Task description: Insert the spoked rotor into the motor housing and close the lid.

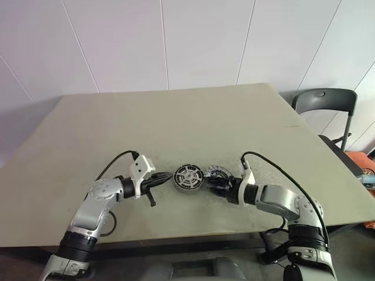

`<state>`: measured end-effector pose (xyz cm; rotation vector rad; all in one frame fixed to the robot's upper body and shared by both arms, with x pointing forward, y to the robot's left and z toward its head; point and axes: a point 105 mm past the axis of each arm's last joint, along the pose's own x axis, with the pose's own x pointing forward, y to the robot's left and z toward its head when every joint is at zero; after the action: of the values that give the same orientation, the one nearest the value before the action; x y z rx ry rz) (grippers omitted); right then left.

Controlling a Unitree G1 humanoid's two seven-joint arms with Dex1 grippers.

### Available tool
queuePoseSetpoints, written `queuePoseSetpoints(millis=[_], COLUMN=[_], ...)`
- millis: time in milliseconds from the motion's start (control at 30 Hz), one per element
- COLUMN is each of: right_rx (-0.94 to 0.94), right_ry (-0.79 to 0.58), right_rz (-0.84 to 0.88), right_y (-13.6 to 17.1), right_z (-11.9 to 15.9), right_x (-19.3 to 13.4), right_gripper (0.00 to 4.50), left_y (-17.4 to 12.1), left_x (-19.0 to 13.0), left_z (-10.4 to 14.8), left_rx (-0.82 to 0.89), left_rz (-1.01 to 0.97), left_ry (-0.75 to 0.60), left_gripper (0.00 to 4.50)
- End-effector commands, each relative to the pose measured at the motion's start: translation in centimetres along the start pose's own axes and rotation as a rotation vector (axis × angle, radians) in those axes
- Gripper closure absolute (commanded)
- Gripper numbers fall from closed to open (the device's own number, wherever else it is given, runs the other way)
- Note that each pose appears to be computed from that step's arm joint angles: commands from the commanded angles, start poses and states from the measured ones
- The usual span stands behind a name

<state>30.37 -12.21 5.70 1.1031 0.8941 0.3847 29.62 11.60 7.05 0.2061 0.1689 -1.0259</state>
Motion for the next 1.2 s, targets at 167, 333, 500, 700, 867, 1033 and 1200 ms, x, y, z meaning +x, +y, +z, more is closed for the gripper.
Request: queuePoseSetpoints(millis=[167, 333, 500, 700, 867, 1033, 1200], right_rx=[0.023, -0.058, -0.128, -0.177, -0.211, -0.247, -0.267], right_ry=[-0.155, -0.073, -0.002, -0.055, -0.106, -0.036, 0.026], right_rz=[0.11, 0.096, 0.062, 0.078, 0.087, 0.078, 0.071], right_y=[3.3, 3.6, 3.2, 4.3, 5.3, 4.9, 4.4], right_z=[2.9, 1.4, 0.6, 2.7, 4.6, 3.5, 2.2], right_x=[0.1, 0.7, 0.7, 0.4, 0.3, 0.6, 0.8], right_gripper=[1.58, 1.58, 1.58, 1.58, 1.58, 1.58, 1.58], left_y=[0.7, 0.8, 0.9, 1.0, 1.0, 1.1, 1.1], left_x=[-0.2, -0.3, -0.3, -0.2, -0.1, -0.1, -0.1], left_z=[0.6, 0.6, 0.4, 0.3, 0.3, 0.4, 0.5], left_rx=[0.04, 0.045, 0.046, 0.047, 0.05, 0.055, 0.059], left_rz=[0.017, 0.022, 0.027, 0.028, 0.029, 0.032, 0.037], left_ry=[-0.011, -0.007, -0.005, -0.003, -0.003, -0.002, -0.002], left_gripper=[4.5, 4.5, 4.5, 4.5, 4.5, 4.5, 4.5])
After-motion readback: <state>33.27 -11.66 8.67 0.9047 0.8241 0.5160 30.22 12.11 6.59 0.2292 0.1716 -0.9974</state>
